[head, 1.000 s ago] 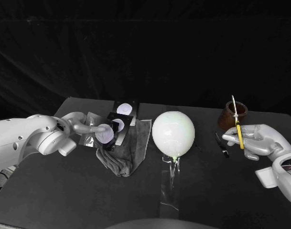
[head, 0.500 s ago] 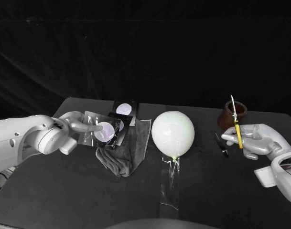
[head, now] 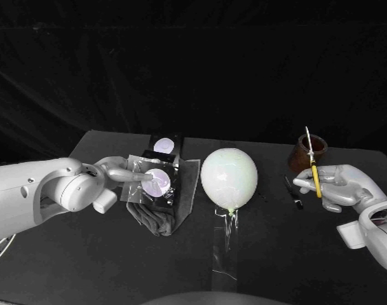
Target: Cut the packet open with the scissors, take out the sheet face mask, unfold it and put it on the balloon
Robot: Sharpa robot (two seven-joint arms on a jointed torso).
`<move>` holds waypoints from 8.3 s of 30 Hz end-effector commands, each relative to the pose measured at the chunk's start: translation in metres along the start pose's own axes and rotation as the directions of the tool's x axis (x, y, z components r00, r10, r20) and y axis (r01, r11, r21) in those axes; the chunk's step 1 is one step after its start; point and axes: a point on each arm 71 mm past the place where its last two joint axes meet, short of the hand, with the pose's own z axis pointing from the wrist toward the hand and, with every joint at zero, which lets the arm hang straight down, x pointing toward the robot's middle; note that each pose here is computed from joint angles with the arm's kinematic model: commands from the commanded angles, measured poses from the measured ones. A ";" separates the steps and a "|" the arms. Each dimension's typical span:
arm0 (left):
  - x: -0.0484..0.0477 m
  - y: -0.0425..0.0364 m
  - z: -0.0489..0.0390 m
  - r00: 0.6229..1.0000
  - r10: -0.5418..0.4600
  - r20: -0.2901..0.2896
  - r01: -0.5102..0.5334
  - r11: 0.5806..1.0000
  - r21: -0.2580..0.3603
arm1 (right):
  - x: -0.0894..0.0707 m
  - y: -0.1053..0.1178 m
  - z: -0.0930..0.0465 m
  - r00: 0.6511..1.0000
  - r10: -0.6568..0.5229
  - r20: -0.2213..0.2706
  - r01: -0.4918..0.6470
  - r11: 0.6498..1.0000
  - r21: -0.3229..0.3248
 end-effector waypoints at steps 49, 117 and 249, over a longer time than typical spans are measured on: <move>0.0194 -0.0283 -0.0101 0.750 0.633 0.192 -0.661 0.725 0.190 | 0.000 0.001 0.000 1.000 0.000 -0.009 0.000 1.000 -0.018; -0.0209 -0.1243 0.0525 0.971 0.205 0.123 -0.237 0.894 0.381 | -0.029 0.058 0.076 0.936 -0.350 -0.046 0.352 0.935 0.033; 0.0825 -0.2855 0.1045 0.805 0.593 0.028 -0.537 0.707 0.461 | 0.090 0.237 0.182 0.395 -0.806 0.442 0.909 0.273 -0.314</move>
